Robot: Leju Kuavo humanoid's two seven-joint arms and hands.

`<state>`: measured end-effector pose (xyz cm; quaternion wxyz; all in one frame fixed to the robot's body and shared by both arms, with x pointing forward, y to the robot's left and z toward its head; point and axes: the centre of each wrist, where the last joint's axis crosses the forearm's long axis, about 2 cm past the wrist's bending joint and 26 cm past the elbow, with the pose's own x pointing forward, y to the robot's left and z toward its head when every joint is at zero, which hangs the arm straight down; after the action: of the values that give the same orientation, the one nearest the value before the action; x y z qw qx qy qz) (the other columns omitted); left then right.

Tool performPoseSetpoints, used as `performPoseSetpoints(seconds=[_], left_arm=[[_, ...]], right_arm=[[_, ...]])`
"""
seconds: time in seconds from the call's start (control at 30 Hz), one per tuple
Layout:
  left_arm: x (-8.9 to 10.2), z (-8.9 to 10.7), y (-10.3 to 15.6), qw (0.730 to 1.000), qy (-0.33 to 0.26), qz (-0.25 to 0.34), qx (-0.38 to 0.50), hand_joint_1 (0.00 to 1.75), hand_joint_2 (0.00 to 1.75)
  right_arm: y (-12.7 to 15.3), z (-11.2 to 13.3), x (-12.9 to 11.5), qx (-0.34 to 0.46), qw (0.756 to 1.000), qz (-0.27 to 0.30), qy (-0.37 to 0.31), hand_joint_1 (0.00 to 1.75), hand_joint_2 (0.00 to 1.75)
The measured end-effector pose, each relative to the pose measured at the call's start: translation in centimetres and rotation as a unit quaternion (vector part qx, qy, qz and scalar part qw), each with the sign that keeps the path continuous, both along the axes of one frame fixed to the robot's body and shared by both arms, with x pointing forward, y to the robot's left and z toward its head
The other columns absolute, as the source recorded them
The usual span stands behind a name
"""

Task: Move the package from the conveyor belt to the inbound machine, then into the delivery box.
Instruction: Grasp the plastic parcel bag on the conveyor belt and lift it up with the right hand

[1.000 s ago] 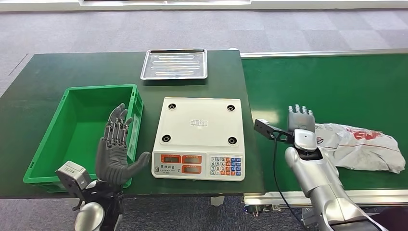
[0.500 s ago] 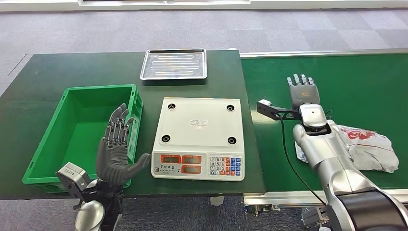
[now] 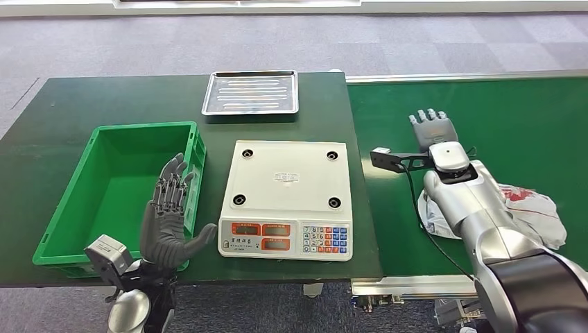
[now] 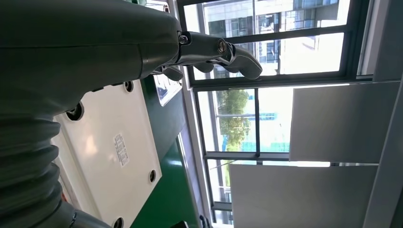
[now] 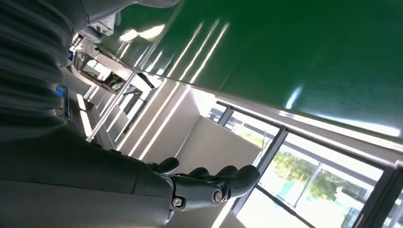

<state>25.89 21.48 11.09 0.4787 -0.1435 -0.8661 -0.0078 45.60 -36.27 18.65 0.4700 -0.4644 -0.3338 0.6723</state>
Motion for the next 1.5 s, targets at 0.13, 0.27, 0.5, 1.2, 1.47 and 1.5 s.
performPoseSetpoints(seconds=[0.13,0.27,0.5,1.2,1.47,1.5], left_arm=[[0.1,-0.1,0.1,1.0,0.001,-0.001,0.002,0.0,1.75],[0.7,0.0,0.1,1.0,-0.001,-0.002,0.003,0.0,1.75],[1.8,0.3,0.1,1.0,0.0,-0.004,0.004,0.0,1.75],[0.7,0.3,-0.1,0.999,0.017,0.039,-0.022,0.0,1.75],[0.6,1.2,-0.7,0.997,0.024,0.054,-0.046,0.0,1.75],[0.6,1.2,-0.6,0.997,0.025,0.056,-0.047,0.0,1.75]], right_arm=[[-0.2,0.4,0.3,0.004,0.998,-0.007,0.066,0.0,1.75],[-0.5,0.6,0.5,0.025,0.989,-0.017,0.147,0.0,1.75],[-0.7,1.1,0.7,0.055,0.974,-0.014,0.221,0.0,1.75],[7.7,0.1,-0.1,0.181,0.958,-0.154,-0.162,0.0,1.75],[14.3,-5.7,-7.5,0.241,0.929,-0.182,-0.216,0.0,1.75],[14.6,-6.1,-8.2,0.235,0.932,-0.185,-0.206,0.0,1.75]])
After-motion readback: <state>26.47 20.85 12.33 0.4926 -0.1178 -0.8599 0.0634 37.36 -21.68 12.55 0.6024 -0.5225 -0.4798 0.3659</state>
